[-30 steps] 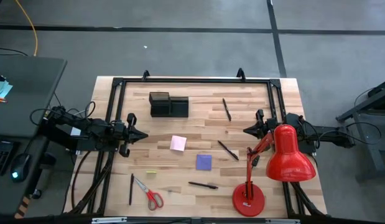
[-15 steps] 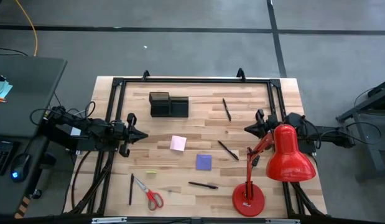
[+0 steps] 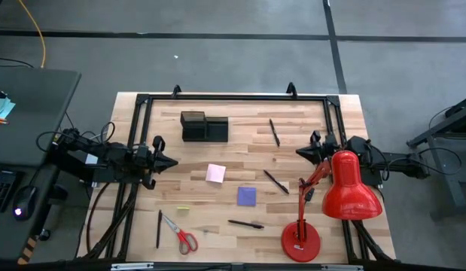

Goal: Pick and place office supplies into organizer
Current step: Put the black pen into the black desk organizer

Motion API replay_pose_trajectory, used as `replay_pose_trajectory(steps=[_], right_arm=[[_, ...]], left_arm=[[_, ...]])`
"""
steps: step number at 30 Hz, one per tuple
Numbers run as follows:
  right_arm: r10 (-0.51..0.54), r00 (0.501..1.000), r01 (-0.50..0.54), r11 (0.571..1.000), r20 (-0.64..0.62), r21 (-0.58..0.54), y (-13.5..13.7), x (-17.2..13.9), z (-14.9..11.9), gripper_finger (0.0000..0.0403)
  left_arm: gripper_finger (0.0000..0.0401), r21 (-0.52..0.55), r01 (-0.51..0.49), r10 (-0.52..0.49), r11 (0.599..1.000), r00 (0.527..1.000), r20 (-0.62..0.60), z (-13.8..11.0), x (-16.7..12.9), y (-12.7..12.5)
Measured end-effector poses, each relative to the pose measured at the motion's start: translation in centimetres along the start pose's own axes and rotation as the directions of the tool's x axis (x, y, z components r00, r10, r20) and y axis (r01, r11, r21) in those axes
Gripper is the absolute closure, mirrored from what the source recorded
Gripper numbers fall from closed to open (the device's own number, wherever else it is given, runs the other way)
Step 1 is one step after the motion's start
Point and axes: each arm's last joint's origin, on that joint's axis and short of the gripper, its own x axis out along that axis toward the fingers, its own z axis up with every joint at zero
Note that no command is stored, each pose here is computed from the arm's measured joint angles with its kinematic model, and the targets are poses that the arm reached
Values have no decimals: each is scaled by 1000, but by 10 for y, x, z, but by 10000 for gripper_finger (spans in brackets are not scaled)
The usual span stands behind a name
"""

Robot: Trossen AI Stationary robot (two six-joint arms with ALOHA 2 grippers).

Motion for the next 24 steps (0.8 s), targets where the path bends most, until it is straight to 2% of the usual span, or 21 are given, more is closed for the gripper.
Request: replay_pose_trajectory(steps=[2, 5, 8, 11, 15, 24], right_arm=[[-60, 998, 60, 998, 3, -12, -2, 0, -1, 402], [-81, 997, 81, 996, -12, -40, -3, 1, -2, 402], [-103, 991, 100, 994, -90, -38, -6, 4, -9, 402], [-175, 959, 177, 984, -221, -9, -11, 6, -22, 402], [-207, 917, 227, 974, -342, 19, -15, 11, -34, 402], [-312, 848, 391, 914, -428, 108, -22, 15, -45, 402]], left_arm=[[400, 5, -3, 3, 1000, 1000, -27, -3, 0, 0], [400, 17, -5, 6, 1000, 998, -63, -6, 0, 1], [400, 19, -6, 7, 1000, 997, -72, -7, 0, 1], [400, 21, -7, 9, 1000, 997, -78, -8, 0, 1], [400, 17, -11, 12, 1000, 997, -77, -8, 1, 1], [400, -31, -15, 13, 999, 997, -76, -8, 1, 1]])
